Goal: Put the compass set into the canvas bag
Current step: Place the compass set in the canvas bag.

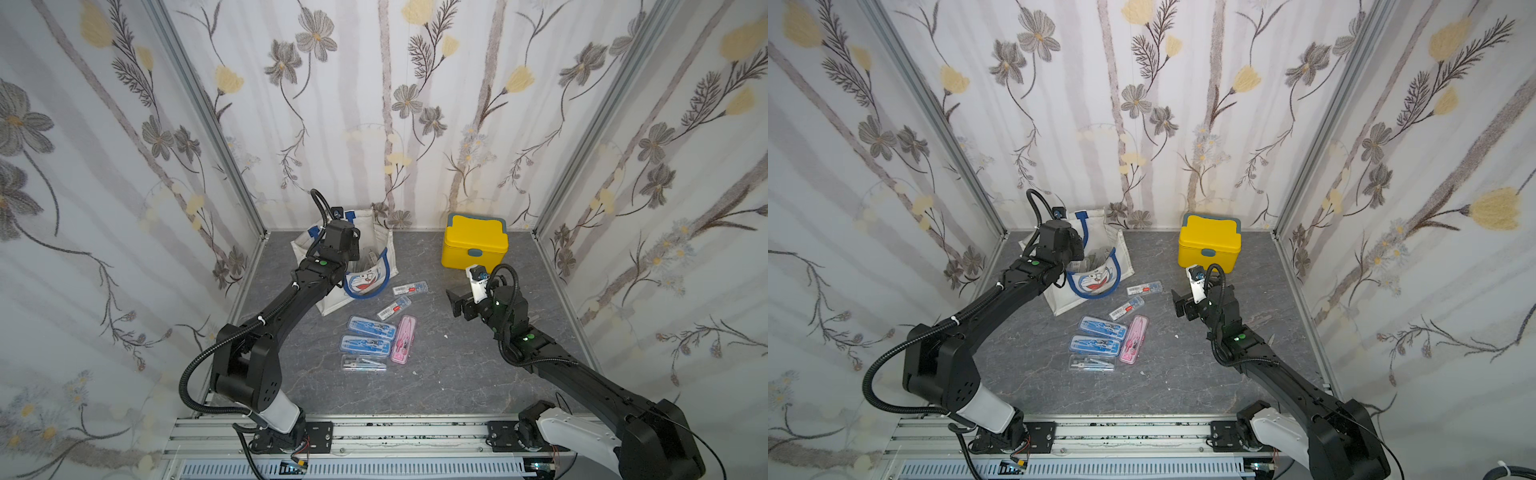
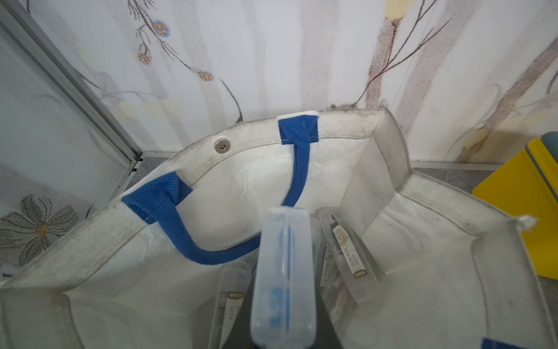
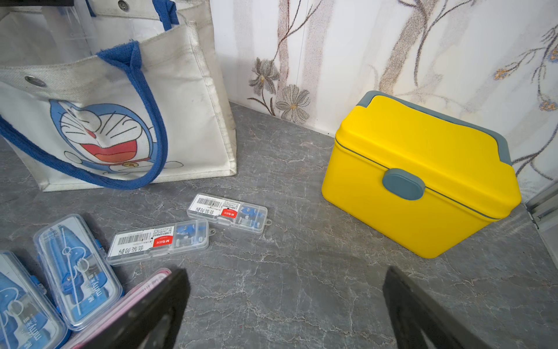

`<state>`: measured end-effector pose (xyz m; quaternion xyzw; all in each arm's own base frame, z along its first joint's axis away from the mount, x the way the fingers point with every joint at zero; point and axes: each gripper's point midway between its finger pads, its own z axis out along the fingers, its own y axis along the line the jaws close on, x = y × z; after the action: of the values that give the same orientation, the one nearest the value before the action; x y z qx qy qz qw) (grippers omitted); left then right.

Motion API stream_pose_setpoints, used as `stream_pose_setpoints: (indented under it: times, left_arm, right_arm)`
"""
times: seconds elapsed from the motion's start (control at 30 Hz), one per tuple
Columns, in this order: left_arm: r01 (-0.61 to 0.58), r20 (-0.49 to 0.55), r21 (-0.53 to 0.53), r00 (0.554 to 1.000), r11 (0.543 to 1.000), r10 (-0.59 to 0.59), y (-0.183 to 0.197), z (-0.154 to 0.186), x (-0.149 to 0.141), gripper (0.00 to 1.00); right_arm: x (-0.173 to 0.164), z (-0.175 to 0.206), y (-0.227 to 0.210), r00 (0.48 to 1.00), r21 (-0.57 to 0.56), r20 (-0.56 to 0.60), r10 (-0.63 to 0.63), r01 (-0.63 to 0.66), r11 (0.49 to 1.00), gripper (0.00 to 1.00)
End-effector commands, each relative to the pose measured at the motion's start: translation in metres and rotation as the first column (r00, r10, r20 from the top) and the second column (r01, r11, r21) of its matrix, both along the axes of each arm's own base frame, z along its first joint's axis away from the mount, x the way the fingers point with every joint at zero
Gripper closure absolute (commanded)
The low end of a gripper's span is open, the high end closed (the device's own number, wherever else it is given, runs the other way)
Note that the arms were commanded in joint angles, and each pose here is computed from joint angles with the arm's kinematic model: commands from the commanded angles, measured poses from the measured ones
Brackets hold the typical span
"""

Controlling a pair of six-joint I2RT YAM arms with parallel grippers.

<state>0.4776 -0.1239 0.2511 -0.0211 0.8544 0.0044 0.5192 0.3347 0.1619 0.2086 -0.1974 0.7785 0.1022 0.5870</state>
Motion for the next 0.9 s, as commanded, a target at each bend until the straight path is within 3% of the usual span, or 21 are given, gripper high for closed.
stream_pose_setpoints:
  times: [0.0,0.27,0.6,0.7,0.87]
  left_arm:
    - [-0.013,-0.055,0.033,0.998,0.999,0.015,0.002,-0.017,0.007,0.92]
    - [-0.016,-0.211,0.102,0.977,0.995,0.037,0.000,-0.074,0.021,0.91]
    - [-0.013,-0.240,0.070,0.970,0.997,0.029,-0.006,-0.091,0.025,0.81]
    - [0.003,-0.227,0.039,0.974,0.999,0.006,-0.012,-0.085,0.025,0.72]
    - [0.030,-0.191,-0.008,0.981,1.000,-0.031,-0.018,-0.066,0.023,0.44]
  right_arm:
    - [-0.001,0.001,-0.003,1.000,0.015,0.007,-0.012,0.012,1.000,0.00]
    - [-0.001,-0.006,-0.005,1.000,0.015,-0.008,-0.025,0.026,1.000,0.01]
    - [-0.001,-0.008,-0.008,0.999,0.023,-0.018,-0.038,0.039,0.999,0.00]
    - [-0.002,-0.011,-0.011,0.999,0.020,-0.022,-0.048,0.048,0.999,0.00]
    - [0.000,-0.013,-0.010,0.998,0.028,-0.027,-0.053,0.054,0.998,0.00]
